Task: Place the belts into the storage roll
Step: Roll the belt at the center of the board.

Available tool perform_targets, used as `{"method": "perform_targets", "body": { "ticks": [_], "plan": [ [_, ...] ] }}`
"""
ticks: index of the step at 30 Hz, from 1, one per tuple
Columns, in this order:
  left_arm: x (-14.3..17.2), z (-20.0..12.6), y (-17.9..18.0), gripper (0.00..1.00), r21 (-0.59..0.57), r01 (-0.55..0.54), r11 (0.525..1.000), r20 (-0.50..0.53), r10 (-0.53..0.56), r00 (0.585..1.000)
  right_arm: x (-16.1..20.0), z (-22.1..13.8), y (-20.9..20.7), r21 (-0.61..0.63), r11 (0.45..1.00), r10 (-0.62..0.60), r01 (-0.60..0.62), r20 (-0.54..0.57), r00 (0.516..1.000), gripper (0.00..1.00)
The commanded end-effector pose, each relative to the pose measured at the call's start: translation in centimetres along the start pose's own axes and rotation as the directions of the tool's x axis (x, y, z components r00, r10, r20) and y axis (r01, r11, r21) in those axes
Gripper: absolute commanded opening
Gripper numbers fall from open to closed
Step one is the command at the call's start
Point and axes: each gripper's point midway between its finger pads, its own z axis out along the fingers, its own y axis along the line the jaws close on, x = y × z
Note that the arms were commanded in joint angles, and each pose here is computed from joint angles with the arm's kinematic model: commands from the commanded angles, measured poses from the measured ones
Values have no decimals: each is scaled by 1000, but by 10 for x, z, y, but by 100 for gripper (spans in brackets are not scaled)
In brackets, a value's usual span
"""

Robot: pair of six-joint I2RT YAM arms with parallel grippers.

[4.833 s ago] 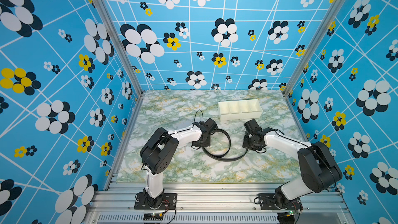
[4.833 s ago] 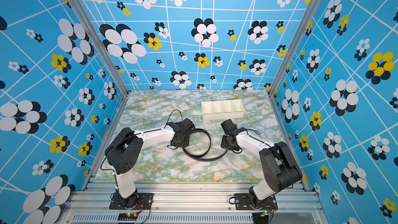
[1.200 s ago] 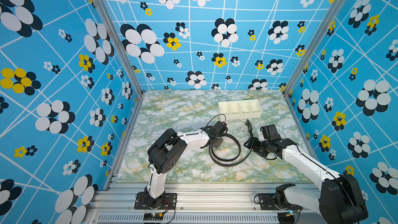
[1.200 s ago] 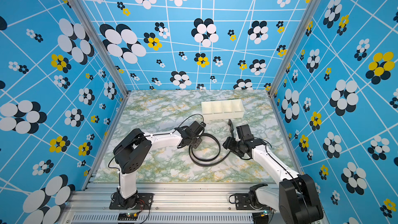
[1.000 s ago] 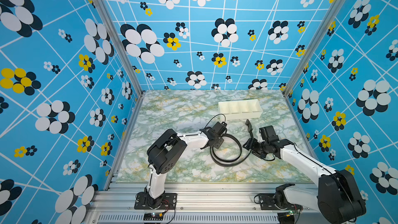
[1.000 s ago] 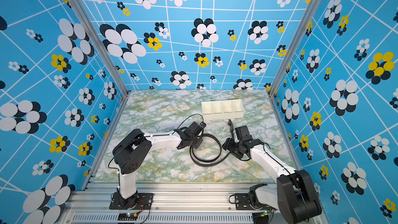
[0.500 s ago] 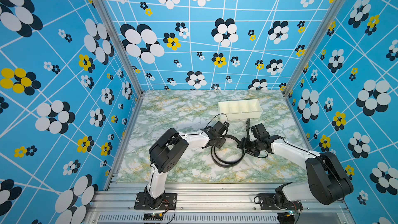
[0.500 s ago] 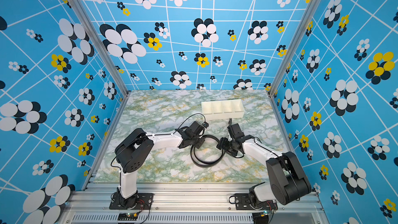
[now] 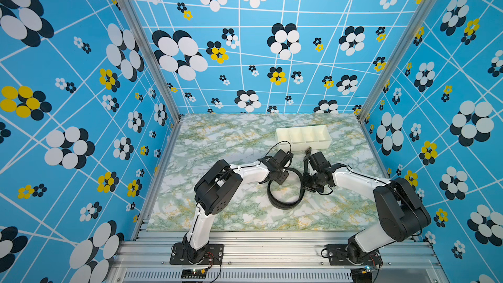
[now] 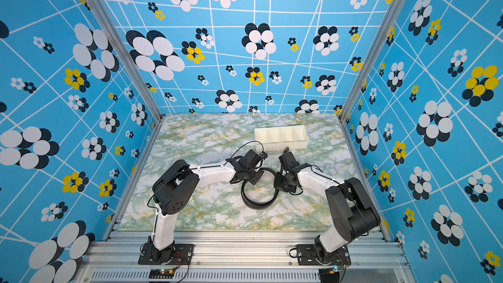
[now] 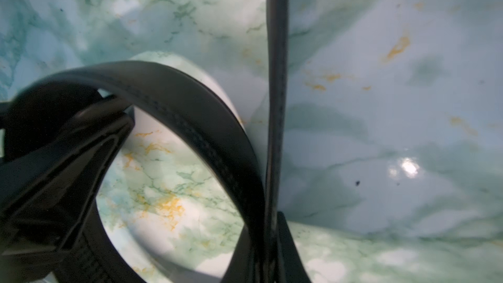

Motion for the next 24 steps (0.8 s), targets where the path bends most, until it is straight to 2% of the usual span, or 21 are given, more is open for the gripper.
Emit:
{"method": "perform_targets", "body": {
  "ticks": [1,5,10,12,15,17,19,24],
  "plan": [
    [29,11,15,32,-51,-6,999,-130,-1,992,-6,-1,-5,69,997,-17,16,16,1000,7],
    [11,-8,38,38,-123,67,990,-75,-76,994,-10,-12,-6,155,987,-54,50,24,998,6],
    [-12,-60,67,42,-163,222,961,37,-219,975,-11,-15,-2,158,986,-49,46,15,999,5],
    [-7,-76,78,50,-163,343,925,41,-341,939,-11,-16,0,156,987,-37,33,22,999,5],
    [10,-93,87,52,-105,537,837,2,-540,842,-12,-17,0,162,986,-32,27,33,999,5],
    [21,-91,83,53,-40,609,792,-32,-610,792,-11,-16,0,167,986,-31,25,32,999,4],
    [30,-85,81,53,-13,632,775,-56,-632,773,-9,-14,1,169,985,-31,26,29,999,4],
    [43,-75,72,53,19,650,760,-123,-643,756,-5,-13,3,177,984,-38,33,23,999,4]
  ]
}}
